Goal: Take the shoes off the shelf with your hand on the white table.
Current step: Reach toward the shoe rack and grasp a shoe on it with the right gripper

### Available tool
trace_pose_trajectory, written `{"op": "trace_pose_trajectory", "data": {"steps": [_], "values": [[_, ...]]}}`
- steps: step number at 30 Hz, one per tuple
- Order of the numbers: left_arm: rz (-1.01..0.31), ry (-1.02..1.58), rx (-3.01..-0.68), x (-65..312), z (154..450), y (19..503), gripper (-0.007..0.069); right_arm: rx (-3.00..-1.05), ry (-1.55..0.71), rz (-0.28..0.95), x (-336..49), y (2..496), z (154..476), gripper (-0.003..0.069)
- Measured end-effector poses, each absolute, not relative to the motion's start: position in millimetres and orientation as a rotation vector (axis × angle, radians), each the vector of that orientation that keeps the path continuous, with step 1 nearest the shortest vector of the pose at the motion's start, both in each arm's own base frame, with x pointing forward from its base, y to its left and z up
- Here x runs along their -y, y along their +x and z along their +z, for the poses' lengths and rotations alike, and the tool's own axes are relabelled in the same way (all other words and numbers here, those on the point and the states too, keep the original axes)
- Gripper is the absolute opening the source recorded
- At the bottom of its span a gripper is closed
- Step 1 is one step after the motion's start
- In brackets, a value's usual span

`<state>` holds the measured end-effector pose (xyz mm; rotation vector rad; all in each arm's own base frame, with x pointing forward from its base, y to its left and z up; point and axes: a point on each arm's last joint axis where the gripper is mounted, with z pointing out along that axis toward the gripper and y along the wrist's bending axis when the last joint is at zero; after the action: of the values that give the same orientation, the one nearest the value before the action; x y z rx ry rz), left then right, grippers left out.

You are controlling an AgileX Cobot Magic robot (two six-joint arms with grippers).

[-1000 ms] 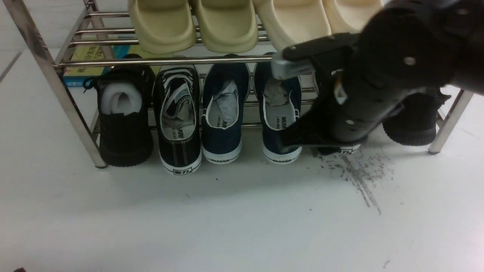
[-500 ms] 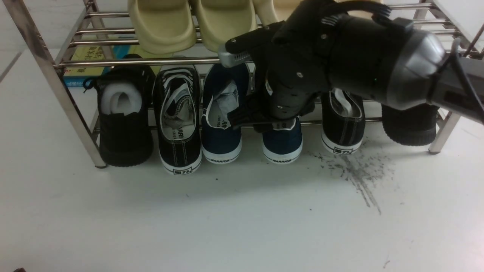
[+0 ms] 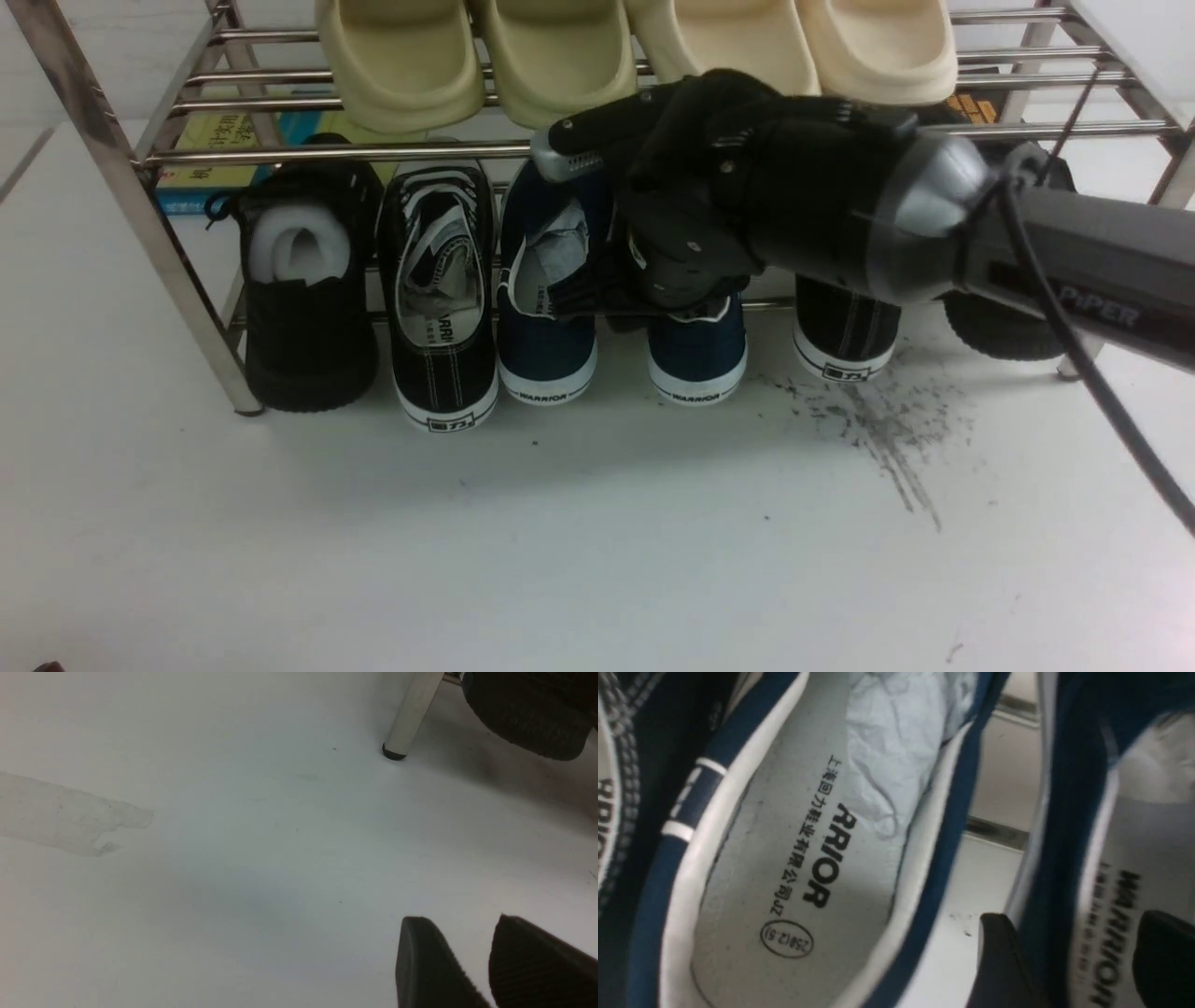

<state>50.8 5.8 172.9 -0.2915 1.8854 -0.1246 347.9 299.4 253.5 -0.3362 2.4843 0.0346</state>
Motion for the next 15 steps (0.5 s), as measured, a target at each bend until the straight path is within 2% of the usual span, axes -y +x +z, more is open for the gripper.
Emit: {"op": "trace_pose_trajectory", "data": {"steps": [5,8,11,15], "values": [[-0.125,-0.292,-1.885,-6,173,51,0.0239,-2.484,-0.322,0.017,-301,352,243,0.0370],[-0.125,-0.292,-1.885,-6,173,51,0.0239,-2.483,-0.276,0.020,-301,353,242,0.0317],[-0.125,-0.292,-1.885,-6,173,51,0.0239,-2.475,-0.267,0.014,-301,354,243,0.0246],[-0.125,-0.292,-1.885,-6,173,51,0.0239,-2.472,-0.265,0.020,-301,353,244,0.0055]]}}
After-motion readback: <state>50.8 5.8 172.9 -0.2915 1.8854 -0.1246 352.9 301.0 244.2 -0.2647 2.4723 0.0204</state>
